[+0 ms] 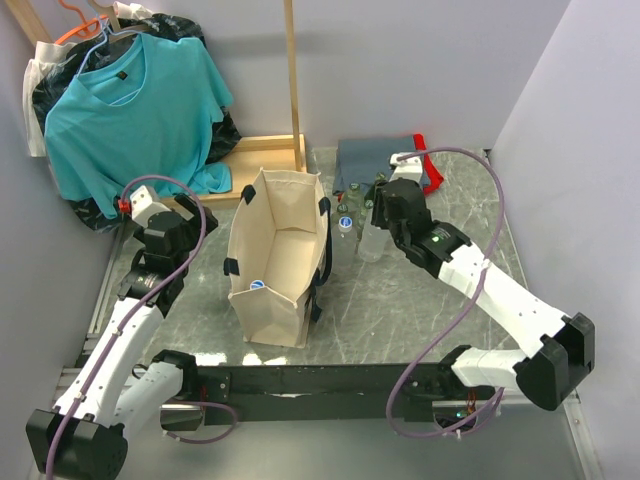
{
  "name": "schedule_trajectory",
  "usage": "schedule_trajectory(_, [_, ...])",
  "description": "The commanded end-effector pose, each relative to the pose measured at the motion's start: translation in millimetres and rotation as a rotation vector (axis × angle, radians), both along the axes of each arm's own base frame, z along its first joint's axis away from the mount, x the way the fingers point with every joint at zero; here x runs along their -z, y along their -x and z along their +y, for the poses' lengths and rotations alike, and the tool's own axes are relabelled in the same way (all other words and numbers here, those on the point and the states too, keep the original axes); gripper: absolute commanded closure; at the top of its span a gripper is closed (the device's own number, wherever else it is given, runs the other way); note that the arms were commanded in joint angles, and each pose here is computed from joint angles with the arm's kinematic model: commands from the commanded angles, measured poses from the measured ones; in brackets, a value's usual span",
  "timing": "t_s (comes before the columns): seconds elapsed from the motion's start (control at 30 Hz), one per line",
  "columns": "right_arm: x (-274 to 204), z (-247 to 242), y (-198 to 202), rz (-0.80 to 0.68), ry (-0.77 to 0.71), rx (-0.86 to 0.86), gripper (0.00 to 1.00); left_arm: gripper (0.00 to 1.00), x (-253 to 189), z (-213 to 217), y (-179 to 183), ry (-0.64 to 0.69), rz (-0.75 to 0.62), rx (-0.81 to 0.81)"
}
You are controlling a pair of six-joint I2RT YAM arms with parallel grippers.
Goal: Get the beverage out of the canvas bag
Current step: Place the drink at the center of the board.
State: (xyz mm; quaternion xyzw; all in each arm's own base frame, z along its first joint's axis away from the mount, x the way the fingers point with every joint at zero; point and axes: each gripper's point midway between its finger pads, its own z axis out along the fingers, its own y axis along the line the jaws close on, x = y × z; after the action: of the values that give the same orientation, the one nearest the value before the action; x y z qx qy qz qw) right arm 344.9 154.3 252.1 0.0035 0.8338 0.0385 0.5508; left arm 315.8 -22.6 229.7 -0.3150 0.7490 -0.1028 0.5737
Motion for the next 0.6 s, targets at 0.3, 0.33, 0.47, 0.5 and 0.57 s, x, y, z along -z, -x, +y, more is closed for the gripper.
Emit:
schedule_trajectory(0.3, [-35, 13, -21, -0.141, -0.124, 0.009, 1.0, 0.04, -2, 5, -1, -0.01, -0.013, -0.023])
schedule_trajectory(0.33, [-34, 13, -21, -0.139, -0.124, 0.009, 1.0, 0.04, -2, 5, -1, -0.008, -0.012, -0.022])
schedule_trajectory(0.47, [-26, 14, -24, -0.121, -0.119, 0.017, 1.0, 0.04, -3, 5, 0, -0.005, -0.014, -0.021])
schedule_trajectory(0.5, [-25, 16, -24, -0.114, -0.117, 0.015, 1.0, 0.04, -3, 5, 0, -0.006, -0.015, -0.021])
schedule_trajectory(0.57, [-20, 18, -26, -0.095, -0.111, 0.015, 1.0, 0.04, -2, 5, 0, -0.006, -0.014, -0.021])
